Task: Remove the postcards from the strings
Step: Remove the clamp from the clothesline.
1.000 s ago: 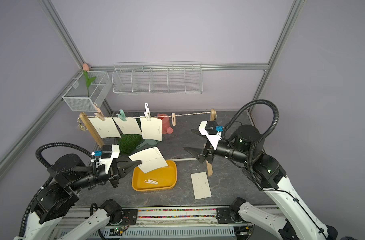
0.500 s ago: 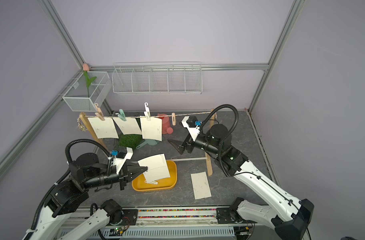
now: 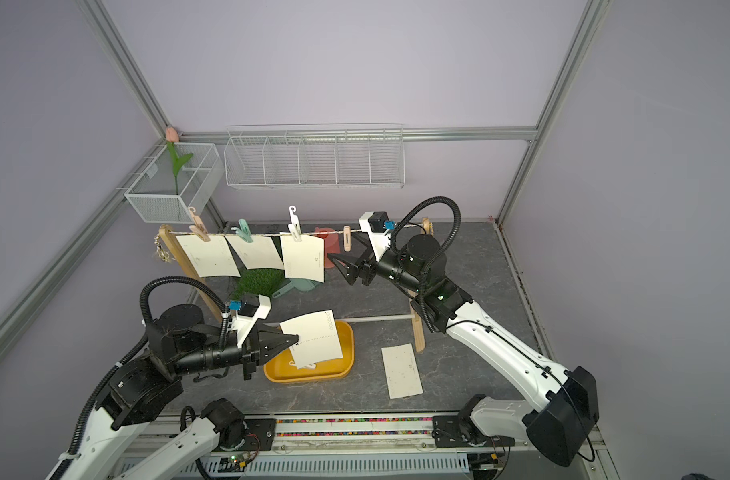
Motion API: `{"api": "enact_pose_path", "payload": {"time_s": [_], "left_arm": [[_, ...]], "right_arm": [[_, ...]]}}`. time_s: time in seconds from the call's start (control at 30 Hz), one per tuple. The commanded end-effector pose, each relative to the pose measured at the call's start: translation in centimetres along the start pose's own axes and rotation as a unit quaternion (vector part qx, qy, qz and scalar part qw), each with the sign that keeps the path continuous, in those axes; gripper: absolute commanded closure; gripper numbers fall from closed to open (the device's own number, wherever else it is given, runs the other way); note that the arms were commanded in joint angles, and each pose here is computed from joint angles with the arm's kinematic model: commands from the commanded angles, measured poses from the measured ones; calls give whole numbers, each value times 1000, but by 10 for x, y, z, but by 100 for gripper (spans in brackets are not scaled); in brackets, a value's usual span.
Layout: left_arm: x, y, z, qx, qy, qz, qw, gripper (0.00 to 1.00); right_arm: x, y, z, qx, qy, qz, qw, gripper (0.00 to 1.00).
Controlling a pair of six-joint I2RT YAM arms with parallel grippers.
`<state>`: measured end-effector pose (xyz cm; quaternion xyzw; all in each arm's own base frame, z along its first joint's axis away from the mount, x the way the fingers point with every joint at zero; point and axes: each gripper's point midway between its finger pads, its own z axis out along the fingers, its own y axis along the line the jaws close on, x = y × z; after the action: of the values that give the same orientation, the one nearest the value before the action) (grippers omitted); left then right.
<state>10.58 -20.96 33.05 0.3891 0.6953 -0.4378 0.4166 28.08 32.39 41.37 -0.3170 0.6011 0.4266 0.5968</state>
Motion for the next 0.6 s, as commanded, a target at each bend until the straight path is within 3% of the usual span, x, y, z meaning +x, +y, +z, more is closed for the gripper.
{"api": "enact_pose_path", "payload": {"time_s": [0.0, 0.17, 0.37, 0.57], "left_arm": [[-1, -3, 1, 12, -1, 11, 1000, 100], [-2, -3, 1, 11, -3, 12, 1000, 100], [-2, -3, 0, 9, -4, 10, 1000, 100], [-3, -3, 0, 10, -6, 10, 1000, 100]], "right_arm": [[-25, 1, 0, -19, -42, 9, 999, 10], [-30, -1, 3, -48, -50, 24, 997, 2], [-27, 1, 7, -63, -44, 24, 997, 26], [-24, 2, 5, -65, -41, 21, 997, 41]]}}
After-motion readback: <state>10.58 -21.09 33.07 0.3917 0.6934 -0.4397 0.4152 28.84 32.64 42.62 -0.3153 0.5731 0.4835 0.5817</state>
